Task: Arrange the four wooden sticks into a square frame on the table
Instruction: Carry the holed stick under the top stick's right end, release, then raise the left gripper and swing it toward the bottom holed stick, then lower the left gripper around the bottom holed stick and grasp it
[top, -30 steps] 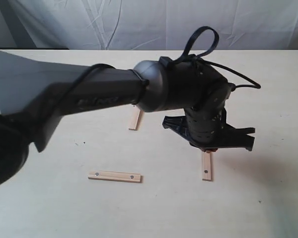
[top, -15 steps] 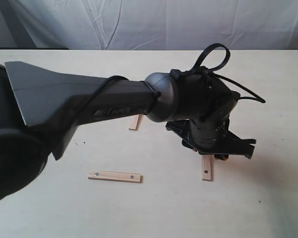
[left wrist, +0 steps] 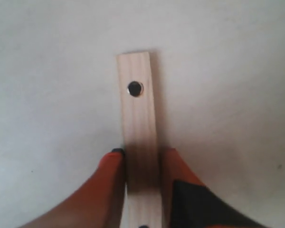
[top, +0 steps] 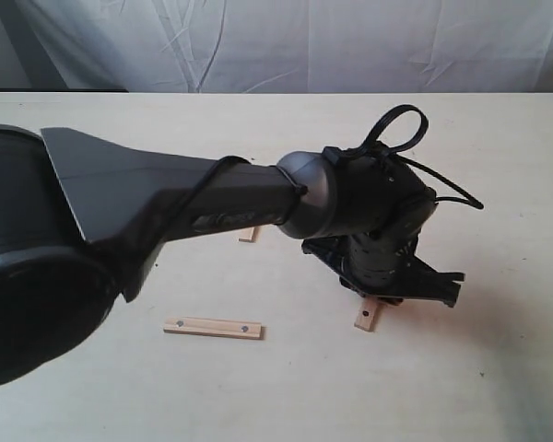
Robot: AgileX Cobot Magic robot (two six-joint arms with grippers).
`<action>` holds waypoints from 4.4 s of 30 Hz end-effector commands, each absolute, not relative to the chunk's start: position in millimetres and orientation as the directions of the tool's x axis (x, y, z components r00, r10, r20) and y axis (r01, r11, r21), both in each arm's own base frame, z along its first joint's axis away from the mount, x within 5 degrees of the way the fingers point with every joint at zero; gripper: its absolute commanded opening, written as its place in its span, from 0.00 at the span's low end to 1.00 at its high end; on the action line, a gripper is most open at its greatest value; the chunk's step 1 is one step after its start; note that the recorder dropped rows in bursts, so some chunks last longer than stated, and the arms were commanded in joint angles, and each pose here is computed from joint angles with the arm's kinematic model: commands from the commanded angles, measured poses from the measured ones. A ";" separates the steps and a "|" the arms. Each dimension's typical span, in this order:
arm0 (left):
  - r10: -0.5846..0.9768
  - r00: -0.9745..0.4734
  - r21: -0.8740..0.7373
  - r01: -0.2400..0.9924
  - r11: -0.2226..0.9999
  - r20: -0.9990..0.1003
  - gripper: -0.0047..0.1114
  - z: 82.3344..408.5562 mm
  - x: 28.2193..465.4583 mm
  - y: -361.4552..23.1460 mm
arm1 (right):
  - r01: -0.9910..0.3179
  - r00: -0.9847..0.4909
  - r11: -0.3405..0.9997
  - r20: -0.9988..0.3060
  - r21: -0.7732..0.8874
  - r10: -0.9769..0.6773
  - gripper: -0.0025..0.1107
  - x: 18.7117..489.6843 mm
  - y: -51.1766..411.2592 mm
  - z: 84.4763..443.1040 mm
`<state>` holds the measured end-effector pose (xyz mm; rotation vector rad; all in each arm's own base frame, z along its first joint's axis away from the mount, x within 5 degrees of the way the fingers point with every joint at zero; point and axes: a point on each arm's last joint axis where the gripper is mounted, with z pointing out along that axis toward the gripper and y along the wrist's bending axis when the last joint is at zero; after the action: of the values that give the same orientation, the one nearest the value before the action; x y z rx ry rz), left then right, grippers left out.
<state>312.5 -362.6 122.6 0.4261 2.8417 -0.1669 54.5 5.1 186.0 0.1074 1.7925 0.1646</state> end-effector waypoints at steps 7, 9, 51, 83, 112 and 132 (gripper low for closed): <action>0.179 -0.914 -0.122 0.237 0.964 -0.363 0.04 170.4 343.3 -342.8 | -0.010 -0.215 0.986 -0.963 0.168 0.162 0.01 54.3 4.6 186.2; 0.144 -0.905 -0.141 0.217 0.966 -0.401 0.04 186.5 354.8 -333.8 | -0.010 -0.215 0.986 -0.963 0.168 0.162 0.01 54.3 4.6 186.2; 0.043 -0.937 -0.098 0.081 0.992 -0.346 0.28 142.5 413.4 -272.9 | -0.010 -0.215 0.986 -0.963 0.168 0.162 0.01 54.3 4.6 186.2; 0.475 -0.817 0.171 0.443 0.880 -0.327 0.04 225.9 393.7 -244.8 | -0.010 -0.215 0.986 -0.963 0.168 0.162 0.01 54.3 4.6 186.2; 0.899 -0.341 0.057 0.928 0.369 -0.273 0.04 166.3 283.5 -161.8 | -0.010 -0.215 0.986 -0.963 0.168 0.162 0.01 54.3 4.6 186.2; 0.947 -0.085 0.112 0.986 0.125 -0.310 0.04 178.5 268.1 -159.8 | -0.010 -0.215 0.986 -0.963 0.168 0.162 0.01 54.3 4.6 186.2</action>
<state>270.8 -160.1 175.6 1.8940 2.0949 -0.1695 54.5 5.1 186.0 0.1074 1.7925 0.1646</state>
